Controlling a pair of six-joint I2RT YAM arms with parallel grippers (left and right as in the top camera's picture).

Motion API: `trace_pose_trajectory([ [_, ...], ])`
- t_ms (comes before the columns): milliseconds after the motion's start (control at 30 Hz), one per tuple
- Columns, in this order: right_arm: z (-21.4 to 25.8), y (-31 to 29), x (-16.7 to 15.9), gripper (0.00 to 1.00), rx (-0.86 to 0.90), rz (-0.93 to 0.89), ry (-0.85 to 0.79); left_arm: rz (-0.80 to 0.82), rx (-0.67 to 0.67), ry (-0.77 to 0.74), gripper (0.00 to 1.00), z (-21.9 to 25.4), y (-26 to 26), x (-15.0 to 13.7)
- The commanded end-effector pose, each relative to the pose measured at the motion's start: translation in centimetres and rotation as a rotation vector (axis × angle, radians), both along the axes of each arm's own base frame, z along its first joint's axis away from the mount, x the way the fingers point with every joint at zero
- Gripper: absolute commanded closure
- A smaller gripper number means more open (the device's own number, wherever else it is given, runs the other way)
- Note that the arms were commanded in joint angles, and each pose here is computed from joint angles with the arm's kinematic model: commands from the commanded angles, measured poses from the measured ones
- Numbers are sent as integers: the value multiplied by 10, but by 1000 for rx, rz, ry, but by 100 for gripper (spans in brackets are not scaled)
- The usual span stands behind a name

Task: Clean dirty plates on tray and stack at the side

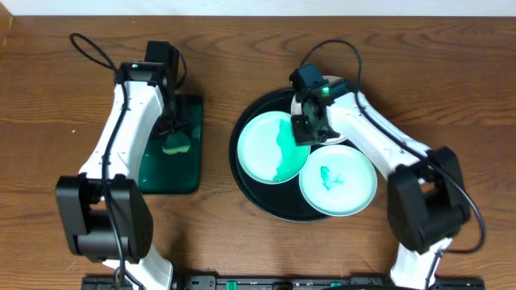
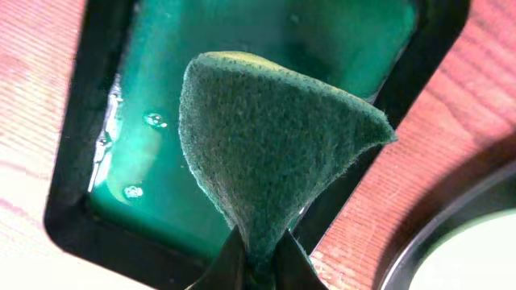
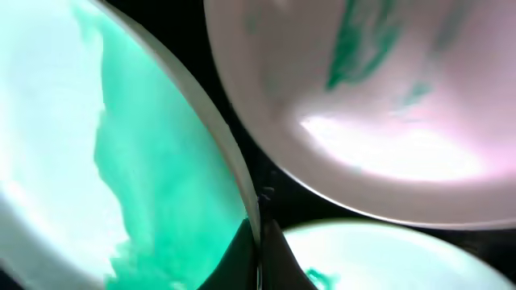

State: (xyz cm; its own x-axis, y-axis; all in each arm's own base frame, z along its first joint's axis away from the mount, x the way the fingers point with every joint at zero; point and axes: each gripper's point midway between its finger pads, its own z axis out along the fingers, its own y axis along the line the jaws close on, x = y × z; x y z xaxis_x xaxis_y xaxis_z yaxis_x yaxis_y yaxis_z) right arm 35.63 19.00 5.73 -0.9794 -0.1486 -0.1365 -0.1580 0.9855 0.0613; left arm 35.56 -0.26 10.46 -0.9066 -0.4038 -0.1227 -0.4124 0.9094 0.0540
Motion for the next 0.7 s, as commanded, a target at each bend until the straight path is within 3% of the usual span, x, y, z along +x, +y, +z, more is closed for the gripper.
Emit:
trace_pose_trajectory([
  [0, 24, -9, 8, 99, -62, 20, -101, -22, -11, 56, 93, -15, -2, -4],
  [667, 117, -45, 28, 99, -330, 110, -449, -33, -9, 96, 92, -28, -2, -5],
])
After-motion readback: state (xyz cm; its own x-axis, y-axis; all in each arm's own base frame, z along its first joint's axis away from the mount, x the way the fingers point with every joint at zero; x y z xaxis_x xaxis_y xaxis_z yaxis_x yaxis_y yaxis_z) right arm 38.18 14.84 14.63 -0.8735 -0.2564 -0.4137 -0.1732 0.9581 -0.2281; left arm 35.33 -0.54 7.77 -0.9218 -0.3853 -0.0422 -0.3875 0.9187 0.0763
